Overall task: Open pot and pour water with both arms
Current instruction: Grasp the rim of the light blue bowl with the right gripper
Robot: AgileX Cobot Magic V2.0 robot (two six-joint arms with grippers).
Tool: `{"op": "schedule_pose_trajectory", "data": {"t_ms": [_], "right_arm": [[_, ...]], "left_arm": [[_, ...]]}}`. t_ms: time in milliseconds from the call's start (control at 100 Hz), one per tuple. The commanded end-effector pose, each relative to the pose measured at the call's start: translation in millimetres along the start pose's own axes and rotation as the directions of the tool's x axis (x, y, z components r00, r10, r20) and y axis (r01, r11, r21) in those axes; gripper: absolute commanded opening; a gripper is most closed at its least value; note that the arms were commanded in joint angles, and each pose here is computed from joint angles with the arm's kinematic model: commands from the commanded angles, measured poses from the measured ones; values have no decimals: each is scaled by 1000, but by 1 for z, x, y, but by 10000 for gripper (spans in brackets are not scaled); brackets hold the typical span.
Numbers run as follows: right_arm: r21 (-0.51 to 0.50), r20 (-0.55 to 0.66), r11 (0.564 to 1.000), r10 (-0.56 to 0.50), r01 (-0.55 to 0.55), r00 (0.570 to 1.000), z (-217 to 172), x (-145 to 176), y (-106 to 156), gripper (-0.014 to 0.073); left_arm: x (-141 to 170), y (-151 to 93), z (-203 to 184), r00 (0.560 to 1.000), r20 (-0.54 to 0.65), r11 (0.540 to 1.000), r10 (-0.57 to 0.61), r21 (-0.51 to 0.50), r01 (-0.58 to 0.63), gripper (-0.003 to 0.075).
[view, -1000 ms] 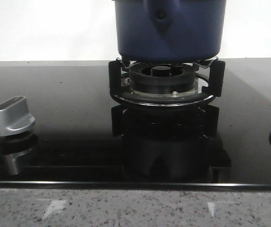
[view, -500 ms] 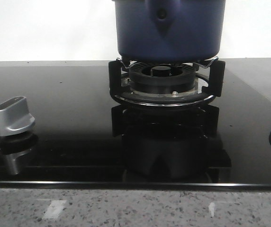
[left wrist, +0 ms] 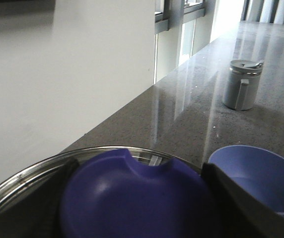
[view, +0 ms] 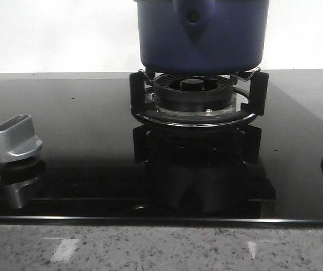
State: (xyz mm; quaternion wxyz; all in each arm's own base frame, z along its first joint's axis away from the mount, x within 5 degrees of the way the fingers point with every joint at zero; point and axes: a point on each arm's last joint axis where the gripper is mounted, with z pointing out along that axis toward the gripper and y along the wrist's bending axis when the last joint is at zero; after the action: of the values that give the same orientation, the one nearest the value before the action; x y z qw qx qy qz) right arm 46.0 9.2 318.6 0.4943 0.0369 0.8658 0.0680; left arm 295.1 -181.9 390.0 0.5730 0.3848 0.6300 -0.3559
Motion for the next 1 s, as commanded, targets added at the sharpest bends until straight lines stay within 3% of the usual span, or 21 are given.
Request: {"op": "schedule_pose_trajectory", "data": {"t_ms": [0, 280, 470, 590, 780, 990], "right_arm": [[-9, 50, 1000, 19, -19, 999, -5, -13, 2, 411], [-15, 25, 997, 74, -74, 997, -19, -69, 11, 411], [137, -94, 990, 51, -37, 994, -2, -126, 2, 411], [206, -136, 976, 95, -66, 986, 31, -152, -7, 411], [277, -233, 952, 202, -134, 951, 81, -157, -24, 411], [369, -267, 906, 317, -208, 910, 102, -155, -46, 411]], "left_arm": [[-24, -12, -33, 995, 101, 1000, -19, -22, 21, 296], [-10, -30, -99, 992, 121, 986, -25, -159, 44, 296], [-11, -49, -118, 990, 144, 984, 10, -175, 15, 296], [-15, -52, -120, 986, 169, 985, 5, -170, 24, 296], [-18, -52, -121, 978, 208, 984, -26, -165, 61, 296], [-18, -52, -121, 976, 215, 986, -31, -156, 65, 296]]}}
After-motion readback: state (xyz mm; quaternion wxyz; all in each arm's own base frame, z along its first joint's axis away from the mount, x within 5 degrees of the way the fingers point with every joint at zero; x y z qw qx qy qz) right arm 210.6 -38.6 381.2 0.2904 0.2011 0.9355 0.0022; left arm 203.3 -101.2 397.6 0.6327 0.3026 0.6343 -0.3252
